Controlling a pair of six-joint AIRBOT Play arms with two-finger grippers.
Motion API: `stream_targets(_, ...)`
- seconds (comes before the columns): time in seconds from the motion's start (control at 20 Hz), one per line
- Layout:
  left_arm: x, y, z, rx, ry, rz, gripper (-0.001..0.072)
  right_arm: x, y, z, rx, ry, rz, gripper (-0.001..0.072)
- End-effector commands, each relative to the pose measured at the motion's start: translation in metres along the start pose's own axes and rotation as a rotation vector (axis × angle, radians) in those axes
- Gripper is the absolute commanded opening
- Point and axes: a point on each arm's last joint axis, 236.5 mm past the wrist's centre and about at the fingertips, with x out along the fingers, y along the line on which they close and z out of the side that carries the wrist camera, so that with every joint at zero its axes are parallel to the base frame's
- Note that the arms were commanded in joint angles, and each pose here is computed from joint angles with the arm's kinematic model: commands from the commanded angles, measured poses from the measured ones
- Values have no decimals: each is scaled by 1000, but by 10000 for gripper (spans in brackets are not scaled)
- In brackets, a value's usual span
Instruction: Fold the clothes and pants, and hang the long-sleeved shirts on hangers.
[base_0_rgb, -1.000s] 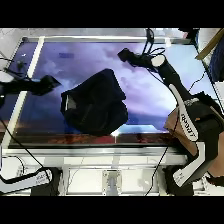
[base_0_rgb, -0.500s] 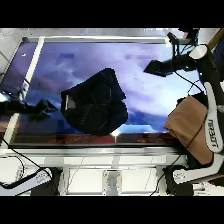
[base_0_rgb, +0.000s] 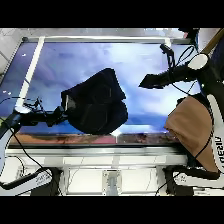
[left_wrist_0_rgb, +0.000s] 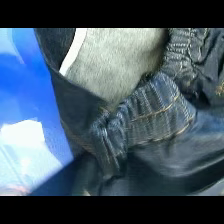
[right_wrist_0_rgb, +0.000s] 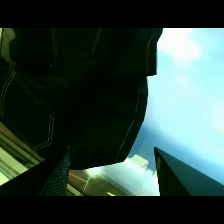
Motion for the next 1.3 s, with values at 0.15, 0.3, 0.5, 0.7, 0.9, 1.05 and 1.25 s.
stream_targets(0.15, -10, -12, 11, 35, -85, -10, 46, -22, 1, -26, -48, 56, -66, 548)
stream_targets(0.3, -32, -30, 11, 97, -129, -32, 46, -21, -2, -62, 19, 36, -71, 550)
stream_targets(0.5, -55, -50, 11, 151, -189, -61, 46, 50, 28, -107, 373, -94, 202, 638)
stream_targets(0.7, -57, -53, 4, 157, -168, -70, 46, 116, 54, -174, 485, 54, 279, 652)
stream_targets(0.9, -56, -53, 0, 158, -152, -73, 47, 165, 63, -200, 509, 137, 231, 651)
stream_targets(1.05, -56, -53, 0, 158, -152, -74, 46, 190, 58, -198, 574, 118, 236, 651)
stream_targets(1.25, -56, -53, 0, 158, -152, -73, 46, 205, 54, -165, 567, 53, 242, 649)
